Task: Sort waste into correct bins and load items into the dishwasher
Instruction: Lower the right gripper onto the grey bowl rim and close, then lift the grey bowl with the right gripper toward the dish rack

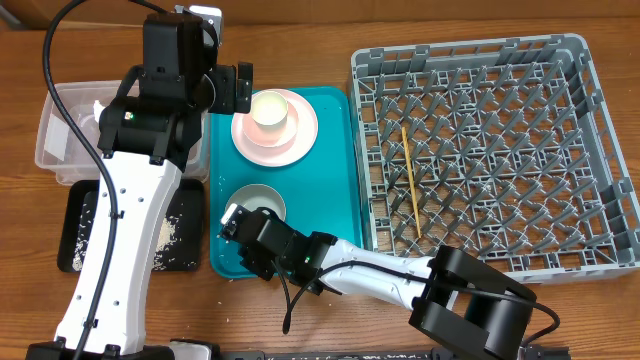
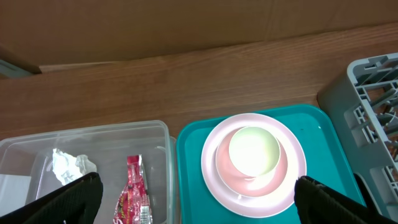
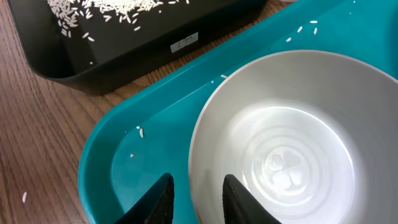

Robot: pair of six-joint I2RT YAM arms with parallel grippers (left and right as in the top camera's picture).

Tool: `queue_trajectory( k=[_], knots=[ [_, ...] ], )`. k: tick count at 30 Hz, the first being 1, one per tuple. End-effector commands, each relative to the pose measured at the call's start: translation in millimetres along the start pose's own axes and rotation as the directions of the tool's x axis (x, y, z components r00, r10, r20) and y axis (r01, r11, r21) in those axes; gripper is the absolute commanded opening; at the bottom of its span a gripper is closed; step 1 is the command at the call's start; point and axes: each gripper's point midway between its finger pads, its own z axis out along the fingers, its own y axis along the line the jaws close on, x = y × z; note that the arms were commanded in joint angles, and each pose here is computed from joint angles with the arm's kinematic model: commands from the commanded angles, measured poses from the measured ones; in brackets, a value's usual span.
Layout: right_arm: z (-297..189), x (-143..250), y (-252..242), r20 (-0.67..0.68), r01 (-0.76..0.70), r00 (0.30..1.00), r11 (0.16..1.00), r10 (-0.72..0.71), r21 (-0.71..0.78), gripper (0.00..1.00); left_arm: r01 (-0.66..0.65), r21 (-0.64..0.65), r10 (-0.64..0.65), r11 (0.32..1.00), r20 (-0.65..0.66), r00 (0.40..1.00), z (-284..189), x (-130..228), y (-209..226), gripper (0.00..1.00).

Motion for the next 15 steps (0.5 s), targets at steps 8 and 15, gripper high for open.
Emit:
queue_trajectory(
  k=[8, 15],
  knots=[
    [1.0, 4.8, -2.8, -0.019, 0.013, 1.000, 1.000, -0.013, 0.010, 0.27, -0.014, -0.013, 0.014, 1.000, 0.017, 1.000, -4.2, -5.6, 4.0, 1.00],
    [0.7, 5.2, -12.3, -0.021, 0.014, 1.000, 0.998, -0.012, 0.065, 0.16, -0.014, -0.013, 0.014, 1.000, 0.017, 1.000, -4.2, -5.6, 4.0, 1.00]
  ],
)
